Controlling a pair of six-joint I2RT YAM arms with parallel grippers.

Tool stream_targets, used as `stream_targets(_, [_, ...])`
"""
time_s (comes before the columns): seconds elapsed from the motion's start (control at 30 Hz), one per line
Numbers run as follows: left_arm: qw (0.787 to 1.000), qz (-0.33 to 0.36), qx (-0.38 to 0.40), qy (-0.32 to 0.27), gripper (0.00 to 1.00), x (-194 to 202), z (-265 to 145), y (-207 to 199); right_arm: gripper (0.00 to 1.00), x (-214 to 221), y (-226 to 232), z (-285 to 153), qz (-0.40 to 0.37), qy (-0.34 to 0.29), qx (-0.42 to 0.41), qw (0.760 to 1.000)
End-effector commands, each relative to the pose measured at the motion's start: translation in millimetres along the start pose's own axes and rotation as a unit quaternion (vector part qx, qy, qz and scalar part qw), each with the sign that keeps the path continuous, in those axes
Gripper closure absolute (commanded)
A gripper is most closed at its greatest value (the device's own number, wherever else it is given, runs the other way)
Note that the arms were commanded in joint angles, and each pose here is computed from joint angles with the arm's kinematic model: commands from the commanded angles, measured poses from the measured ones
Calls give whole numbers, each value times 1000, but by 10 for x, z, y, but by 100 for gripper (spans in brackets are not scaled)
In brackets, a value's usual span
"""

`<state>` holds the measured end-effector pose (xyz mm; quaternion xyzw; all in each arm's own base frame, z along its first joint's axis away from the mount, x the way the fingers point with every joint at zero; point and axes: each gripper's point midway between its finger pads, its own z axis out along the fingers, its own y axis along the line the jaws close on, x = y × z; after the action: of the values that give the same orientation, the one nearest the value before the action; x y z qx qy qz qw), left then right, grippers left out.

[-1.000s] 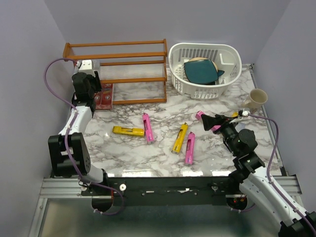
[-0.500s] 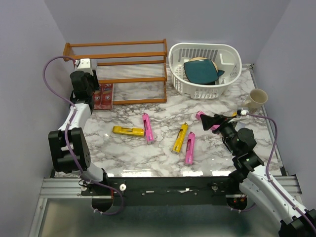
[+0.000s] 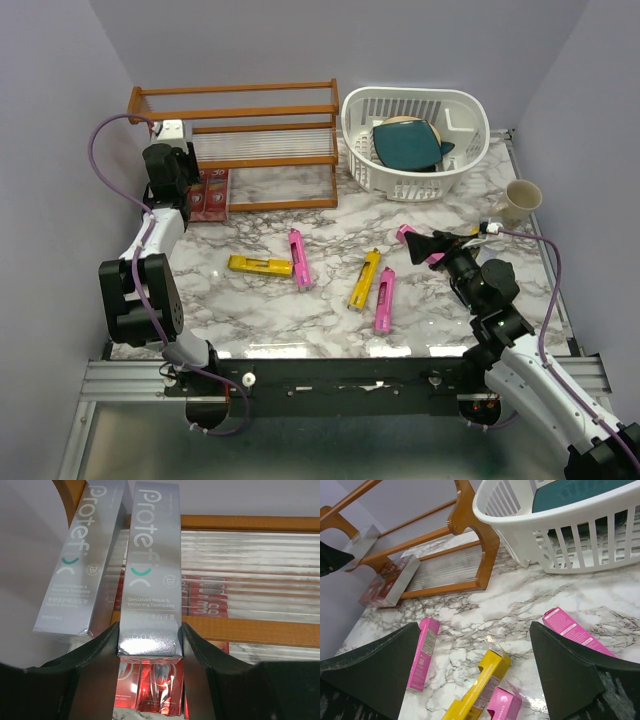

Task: Place and organize the toothpastes onto the shelf
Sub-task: Place the toothpaste on the shelf.

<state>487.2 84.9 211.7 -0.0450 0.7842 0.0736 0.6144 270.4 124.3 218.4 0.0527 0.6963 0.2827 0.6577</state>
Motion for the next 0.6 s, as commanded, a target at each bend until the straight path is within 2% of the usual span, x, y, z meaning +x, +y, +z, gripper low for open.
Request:
stream_targets(0.0, [999,-1,-28,-47,43,-309,-26,139,0,7,19,1,-7,-3,-11,1000])
stream_targets(0.17, [998,0,-34,-52,35,-335,-41,155,0,11,24,5,-7,-3,-13,1000])
stream_targets(0.57, [997,-7,-33,-75,36,-481,-131,154,0,34,42,17,-8,1,-19,1000])
